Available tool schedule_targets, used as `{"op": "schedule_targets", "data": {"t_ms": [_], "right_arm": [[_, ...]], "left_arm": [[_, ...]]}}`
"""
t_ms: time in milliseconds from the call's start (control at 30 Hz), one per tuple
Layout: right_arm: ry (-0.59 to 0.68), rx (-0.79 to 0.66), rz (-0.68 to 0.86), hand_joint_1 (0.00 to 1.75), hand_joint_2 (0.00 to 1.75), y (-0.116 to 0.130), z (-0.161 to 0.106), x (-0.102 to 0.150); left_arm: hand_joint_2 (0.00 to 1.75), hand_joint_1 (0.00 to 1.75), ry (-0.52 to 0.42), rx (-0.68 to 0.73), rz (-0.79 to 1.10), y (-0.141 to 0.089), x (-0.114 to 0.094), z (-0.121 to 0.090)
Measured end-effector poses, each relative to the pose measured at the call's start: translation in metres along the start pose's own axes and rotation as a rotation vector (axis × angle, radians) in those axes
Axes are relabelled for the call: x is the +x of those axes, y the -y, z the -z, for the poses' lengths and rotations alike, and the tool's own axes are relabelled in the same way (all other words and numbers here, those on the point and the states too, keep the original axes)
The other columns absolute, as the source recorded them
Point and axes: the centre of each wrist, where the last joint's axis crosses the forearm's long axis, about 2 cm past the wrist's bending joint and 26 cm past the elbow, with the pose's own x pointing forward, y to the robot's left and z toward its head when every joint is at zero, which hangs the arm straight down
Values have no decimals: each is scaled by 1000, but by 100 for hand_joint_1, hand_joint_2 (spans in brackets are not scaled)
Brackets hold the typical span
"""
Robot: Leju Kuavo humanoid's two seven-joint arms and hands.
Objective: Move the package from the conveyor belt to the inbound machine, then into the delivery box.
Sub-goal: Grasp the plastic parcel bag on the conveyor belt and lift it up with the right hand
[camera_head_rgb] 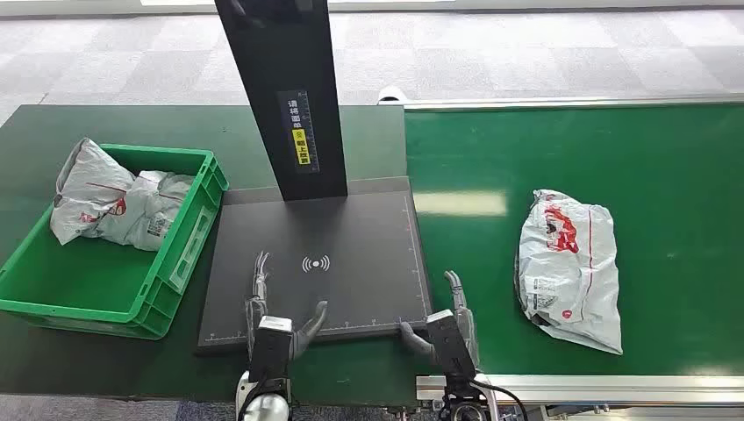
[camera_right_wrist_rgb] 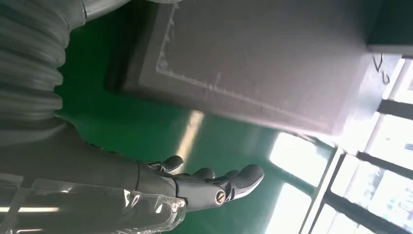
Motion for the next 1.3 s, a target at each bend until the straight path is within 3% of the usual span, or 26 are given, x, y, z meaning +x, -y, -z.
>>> {"op": "schedule_targets", "data": {"t_ms": [67,200,333,500,567,767,967,1100,1300], "right_arm": [[18,-31,-49,0,175,10,5,0],[78,-162,-229,0,175,57,29,2],[107,-277,-315,0,175,103,53,6],[96,-316,-360,0,175,126,62,8],[6,-281,-381,0,175,136,68,6],[-423,-67,-414,0,175,172,95,-22],[-702,97,-390,0,175,181,116,-45],[-837,129,-466,169,175,176,129,-43],[-891,128,-557,175,175,169,138,-39]], "left_arm": [[175,0,-8,10,-6,-1,1,-3],[175,0,-30,41,-24,-5,3,-11],[175,0,-39,56,-36,-6,5,-16],[175,0,-43,62,-45,-6,5,-16],[175,0,-44,59,-52,-5,6,-17],[175,0,-41,31,-85,0,8,-17],[175,0,-38,16,-114,5,9,-8],[175,0,-43,10,-113,6,9,-6],[175,0,-66,17,-115,5,11,-5]]}}
